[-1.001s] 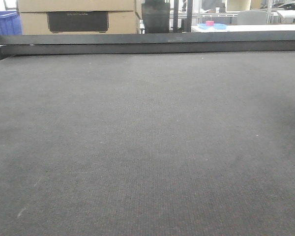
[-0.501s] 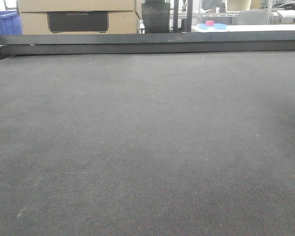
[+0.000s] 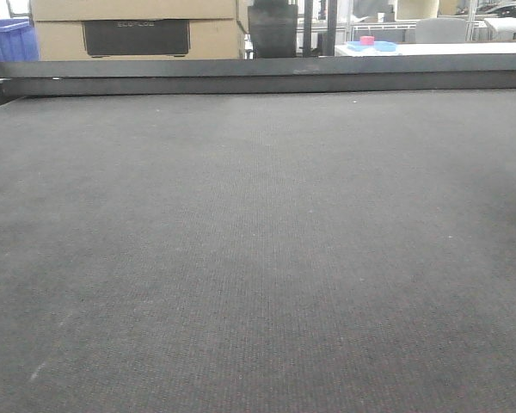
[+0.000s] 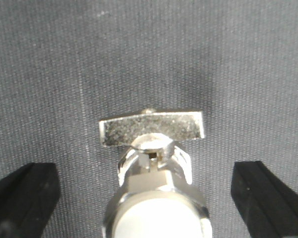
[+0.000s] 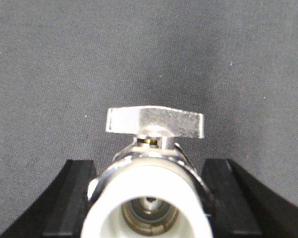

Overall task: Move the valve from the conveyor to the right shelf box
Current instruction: 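Descend the left gripper and close it around the other valve, then lift both held valves up off the conveyor surface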

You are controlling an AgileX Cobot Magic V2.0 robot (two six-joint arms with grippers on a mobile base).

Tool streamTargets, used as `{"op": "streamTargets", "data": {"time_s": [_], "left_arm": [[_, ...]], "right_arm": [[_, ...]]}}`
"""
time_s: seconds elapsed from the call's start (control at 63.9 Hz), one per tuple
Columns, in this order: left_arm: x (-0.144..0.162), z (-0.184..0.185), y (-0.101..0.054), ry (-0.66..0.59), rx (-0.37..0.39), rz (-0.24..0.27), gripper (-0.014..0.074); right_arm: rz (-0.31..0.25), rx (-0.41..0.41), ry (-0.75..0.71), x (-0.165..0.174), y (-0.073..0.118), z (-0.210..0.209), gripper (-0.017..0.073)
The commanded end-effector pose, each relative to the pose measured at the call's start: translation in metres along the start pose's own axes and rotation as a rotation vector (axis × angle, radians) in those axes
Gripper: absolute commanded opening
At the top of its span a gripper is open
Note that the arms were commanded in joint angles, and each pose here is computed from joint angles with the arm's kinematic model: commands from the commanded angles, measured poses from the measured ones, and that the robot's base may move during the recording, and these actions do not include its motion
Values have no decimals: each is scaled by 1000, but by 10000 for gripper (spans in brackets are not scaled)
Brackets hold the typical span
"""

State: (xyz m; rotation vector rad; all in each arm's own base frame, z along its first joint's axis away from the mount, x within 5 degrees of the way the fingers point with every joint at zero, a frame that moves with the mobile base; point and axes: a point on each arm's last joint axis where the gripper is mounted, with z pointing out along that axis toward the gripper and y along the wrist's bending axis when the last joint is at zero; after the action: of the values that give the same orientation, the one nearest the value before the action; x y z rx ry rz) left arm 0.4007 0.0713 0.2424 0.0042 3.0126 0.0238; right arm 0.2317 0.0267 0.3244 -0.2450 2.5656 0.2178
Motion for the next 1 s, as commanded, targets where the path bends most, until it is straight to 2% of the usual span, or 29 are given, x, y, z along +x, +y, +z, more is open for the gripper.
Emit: {"op": "streamTargets", "data": {"time_s": [0.0, 0.109, 0.219, 0.36, 0.532, 0.751, 0.985], "left_arm": [[-1, -2, 0, -5, 8, -2, 590], [0, -2, 0, -3, 8, -4, 489], [0, -2, 0, -3, 8, -6, 248], [0, -2, 0, -3, 8, -6, -117], [0, -11, -7, -24, 7, 1, -111], [10, -54, -32, -138, 0, 33, -111], [57, -92, -64, -360, 3, 84, -111]], "right_arm": [[-7, 8, -74, -5, 1, -7, -153], [-7, 9, -78, -6, 0, -7, -153], [-7, 11, -87, -7, 0, -7, -153], [-7, 13, -93, -7, 0, -7, -153], [-5, 22, -128, -10, -1, -6, -153], [3, 35, -156, -10, -4, 2, -153], [50, 77, -155, 8, -17, 21, -153]]}}
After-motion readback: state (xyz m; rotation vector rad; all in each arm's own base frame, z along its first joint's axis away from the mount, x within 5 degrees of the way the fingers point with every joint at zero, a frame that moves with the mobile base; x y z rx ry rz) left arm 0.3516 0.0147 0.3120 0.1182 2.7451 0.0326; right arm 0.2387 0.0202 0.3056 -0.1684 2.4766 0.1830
